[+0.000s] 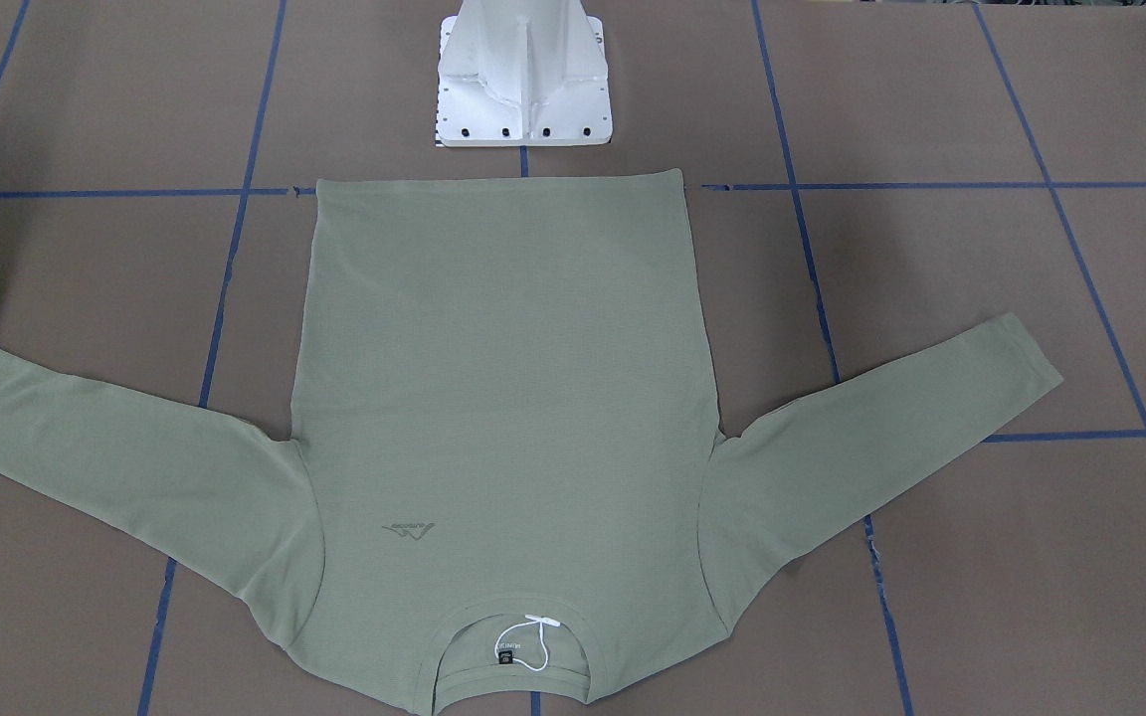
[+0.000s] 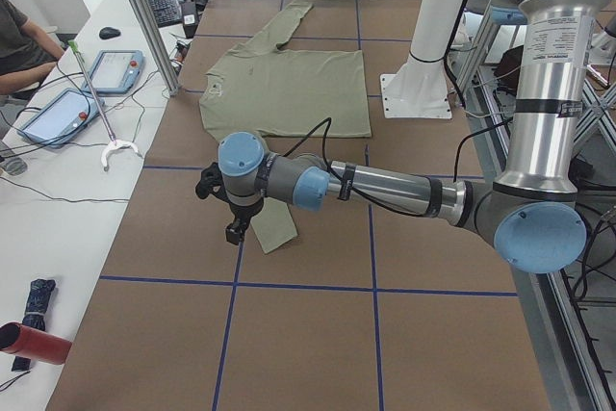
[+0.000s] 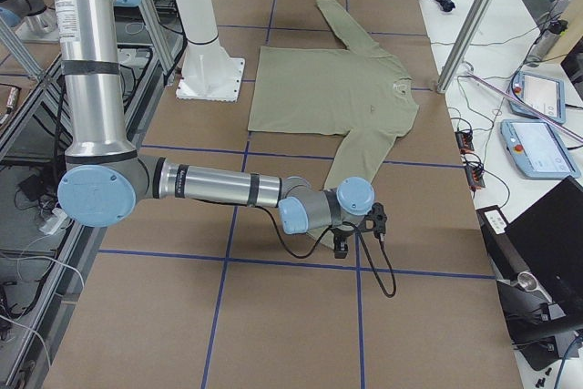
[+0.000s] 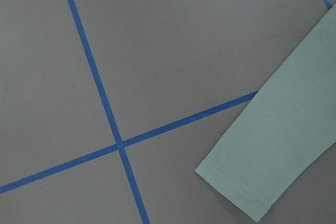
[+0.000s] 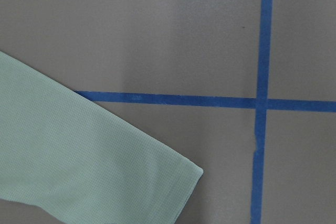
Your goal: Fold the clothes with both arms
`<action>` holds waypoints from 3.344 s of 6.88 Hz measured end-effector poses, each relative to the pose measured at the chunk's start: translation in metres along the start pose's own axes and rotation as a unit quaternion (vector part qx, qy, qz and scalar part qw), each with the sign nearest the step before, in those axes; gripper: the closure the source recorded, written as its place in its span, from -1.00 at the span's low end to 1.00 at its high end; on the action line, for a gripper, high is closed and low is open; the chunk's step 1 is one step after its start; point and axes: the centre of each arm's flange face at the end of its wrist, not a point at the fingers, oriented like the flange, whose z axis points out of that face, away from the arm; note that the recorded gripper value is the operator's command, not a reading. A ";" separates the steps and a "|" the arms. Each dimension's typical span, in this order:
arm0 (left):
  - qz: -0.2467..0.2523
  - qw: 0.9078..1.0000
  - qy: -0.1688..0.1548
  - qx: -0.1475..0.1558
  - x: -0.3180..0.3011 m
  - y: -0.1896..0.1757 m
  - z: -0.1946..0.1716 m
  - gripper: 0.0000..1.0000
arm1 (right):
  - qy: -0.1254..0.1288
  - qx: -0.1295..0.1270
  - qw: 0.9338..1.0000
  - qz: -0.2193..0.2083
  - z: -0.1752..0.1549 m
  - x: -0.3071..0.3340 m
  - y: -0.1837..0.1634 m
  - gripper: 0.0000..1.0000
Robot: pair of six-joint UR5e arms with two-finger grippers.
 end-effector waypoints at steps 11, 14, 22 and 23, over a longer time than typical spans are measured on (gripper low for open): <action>0.000 1.000 0.022 0.003 0.006 0.007 -0.002 -1.00 | 0.017 -0.051 0.999 0.001 0.081 -0.017 -0.009 0.77; -0.001 1.000 0.022 0.002 0.005 0.008 -0.001 -1.00 | 0.026 -0.050 0.998 0.003 0.082 -0.011 -0.007 0.03; -0.001 1.000 0.022 0.001 0.005 0.009 0.000 -1.00 | 0.017 -0.023 0.999 0.038 0.061 -0.043 -0.023 1.00; -0.001 1.000 0.022 0.002 0.006 0.009 -0.001 -1.00 | 0.005 -0.004 0.999 0.047 0.042 -0.075 -0.029 1.00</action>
